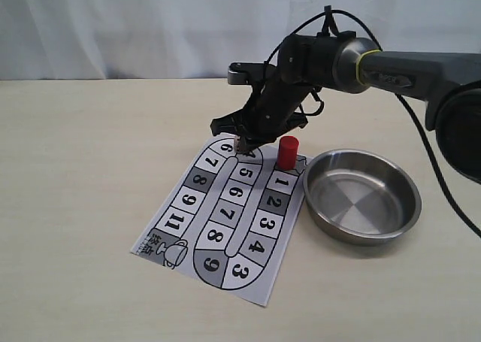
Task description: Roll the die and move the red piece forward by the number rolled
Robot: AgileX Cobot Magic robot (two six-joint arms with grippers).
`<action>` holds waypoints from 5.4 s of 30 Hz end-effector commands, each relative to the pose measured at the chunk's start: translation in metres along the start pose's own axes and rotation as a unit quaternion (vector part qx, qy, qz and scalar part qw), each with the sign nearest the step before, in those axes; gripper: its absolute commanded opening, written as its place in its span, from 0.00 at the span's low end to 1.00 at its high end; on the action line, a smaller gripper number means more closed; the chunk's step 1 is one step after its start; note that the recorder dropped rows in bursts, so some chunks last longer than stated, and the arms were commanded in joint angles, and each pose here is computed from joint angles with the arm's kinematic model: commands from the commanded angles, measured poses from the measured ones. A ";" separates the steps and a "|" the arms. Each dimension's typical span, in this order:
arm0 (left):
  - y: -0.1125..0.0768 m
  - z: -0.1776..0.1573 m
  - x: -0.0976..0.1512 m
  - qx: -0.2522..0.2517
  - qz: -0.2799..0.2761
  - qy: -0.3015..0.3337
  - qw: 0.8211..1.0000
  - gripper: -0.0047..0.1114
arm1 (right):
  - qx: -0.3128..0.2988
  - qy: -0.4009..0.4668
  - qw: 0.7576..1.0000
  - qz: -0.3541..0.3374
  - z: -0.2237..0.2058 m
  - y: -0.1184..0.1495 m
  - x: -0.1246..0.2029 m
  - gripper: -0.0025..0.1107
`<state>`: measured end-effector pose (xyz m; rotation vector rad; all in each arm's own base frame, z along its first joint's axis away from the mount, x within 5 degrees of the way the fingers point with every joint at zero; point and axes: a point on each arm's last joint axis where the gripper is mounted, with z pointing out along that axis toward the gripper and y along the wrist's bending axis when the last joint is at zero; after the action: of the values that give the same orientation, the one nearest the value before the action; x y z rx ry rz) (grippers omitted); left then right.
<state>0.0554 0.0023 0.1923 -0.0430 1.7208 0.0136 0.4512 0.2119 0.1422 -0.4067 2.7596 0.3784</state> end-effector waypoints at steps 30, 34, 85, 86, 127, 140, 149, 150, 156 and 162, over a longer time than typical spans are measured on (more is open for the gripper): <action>0.000 0.000 0.000 0.000 -0.002 -0.005 1.000 0.04 | 0.004 0.015 1.000 0.005 0.011 -0.008 0.003 0.06; 0.000 0.000 0.000 0.000 -0.003 -0.003 1.000 0.04 | 0.004 0.014 1.000 0.005 0.010 -0.007 0.003 0.09; 0.000 0.000 0.000 0.000 -0.003 -0.003 1.000 0.04 | 0.085 0.074 0.987 -0.113 -0.019 -0.042 0.006 0.06; 0.000 0.000 0.000 0.000 -0.003 -0.003 1.000 0.04 | 0.085 0.074 0.987 -0.113 -0.019 -0.042 0.006 0.06; 0.000 0.000 0.000 0.000 -0.002 -0.005 1.000 0.04 | 0.058 0.094 0.987 -0.120 -0.053 -0.003 0.013 0.06; 0.000 0.000 0.000 0.000 -0.003 -0.003 1.000 0.04 | 0.083 0.112 0.986 -0.091 -0.020 -0.018 0.043 0.06; 0.000 0.000 0.000 0.000 -0.003 -0.003 1.000 0.04 | 0.081 0.075 0.990 -0.093 -0.038 -0.013 0.034 0.06; 0.000 0.000 0.000 0.000 -0.003 -0.003 1.000 0.04 | 0.080 0.070 0.990 -0.094 -0.042 -0.012 0.033 0.06; 0.000 0.000 0.000 0.000 -0.003 -0.003 1.000 0.04 | 0.051 0.045 0.994 -0.084 -0.063 -0.002 0.028 0.06; 0.000 0.000 0.000 0.000 -0.003 -0.003 1.000 0.04 | 0.031 0.058 0.992 -0.107 -0.070 0.017 0.033 0.06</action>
<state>0.0554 0.0023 0.1923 -0.0430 1.7208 0.0136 0.4039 0.1923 0.1944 -0.6644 2.7879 0.2170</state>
